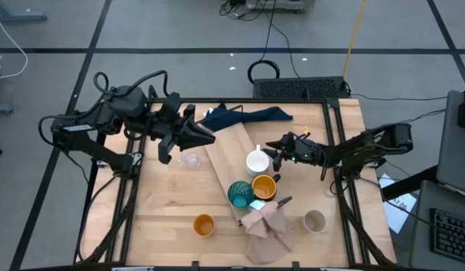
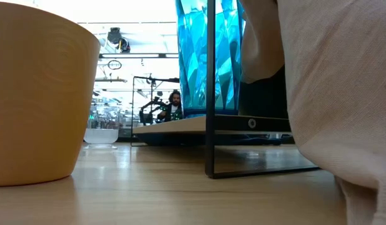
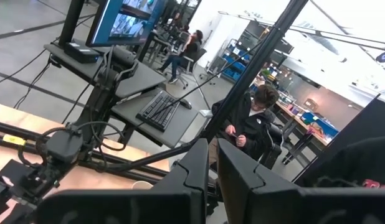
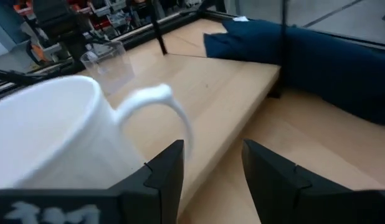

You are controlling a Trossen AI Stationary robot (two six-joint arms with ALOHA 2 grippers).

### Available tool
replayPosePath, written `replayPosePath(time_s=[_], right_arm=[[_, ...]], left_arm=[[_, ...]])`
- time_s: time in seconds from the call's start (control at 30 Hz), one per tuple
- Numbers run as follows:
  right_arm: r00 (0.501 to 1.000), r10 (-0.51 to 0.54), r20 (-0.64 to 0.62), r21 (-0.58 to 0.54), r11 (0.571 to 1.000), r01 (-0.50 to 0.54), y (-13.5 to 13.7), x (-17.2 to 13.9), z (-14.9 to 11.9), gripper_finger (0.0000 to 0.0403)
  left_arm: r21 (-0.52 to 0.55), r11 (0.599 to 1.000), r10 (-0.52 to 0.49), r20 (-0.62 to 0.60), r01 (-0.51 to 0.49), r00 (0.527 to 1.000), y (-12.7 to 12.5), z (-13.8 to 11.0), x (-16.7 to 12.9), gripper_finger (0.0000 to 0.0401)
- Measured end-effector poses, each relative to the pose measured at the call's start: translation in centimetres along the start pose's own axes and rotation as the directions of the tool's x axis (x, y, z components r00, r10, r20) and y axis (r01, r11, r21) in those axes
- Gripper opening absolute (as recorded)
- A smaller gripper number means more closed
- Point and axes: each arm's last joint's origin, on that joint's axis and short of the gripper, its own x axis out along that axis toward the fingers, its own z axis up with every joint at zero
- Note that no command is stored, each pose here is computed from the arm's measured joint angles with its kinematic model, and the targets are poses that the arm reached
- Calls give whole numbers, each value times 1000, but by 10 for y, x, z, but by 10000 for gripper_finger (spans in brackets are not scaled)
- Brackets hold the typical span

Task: Stack small to large cups/mugs on shelf
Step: Put the white cup on the shelf

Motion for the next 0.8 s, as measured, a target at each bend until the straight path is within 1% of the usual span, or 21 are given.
replayPosePath(time_s=[0.17, 0.27, 0.33, 0.43, 0.53, 0.63, 0.7, 0.8], right_arm=[[999, 6, -53, 5, 1000, -6, -7, -16, -7, 153], [999, 14, -34, 38, 999, -12, -9, -25, -7, 153], [1000, 28, 3, 67, 997, -28, -9, -30, -3, 153], [997, 55, 61, 108, 992, -61, -8, -38, 4, 153], [985, 103, 142, 173, 977, -127, -5, -47, 16, 153], [963, 154, 222, 236, 950, -206, -2, -56, 28, 153], [944, 178, 277, 273, 928, -255, -1, -63, 35, 153], [915, 217, 341, 281, 905, -320, 1, -72, 44, 153]], left_arm=[[17, 1000, 4, -5, -4, 1000, 0, -1, 0, 31], [20, 1000, 15, -24, -15, 1000, 1, -2, 0, 31], [14, 999, 46, -67, -45, 997, 4, -7, 0, 31], [7, 990, 141, -150, -141, 979, 11, -16, -2, 31], [4, 969, 240, -241, -247, 940, 18, -27, -6, 31], [2, 939, 326, -323, -343, 889, 24, -36, -10, 31], [-6, 918, 363, -387, -396, 848, 27, -42, -14, 31], [-14, 884, 403, -482, -466, 778, 30, -52, -21, 31]])
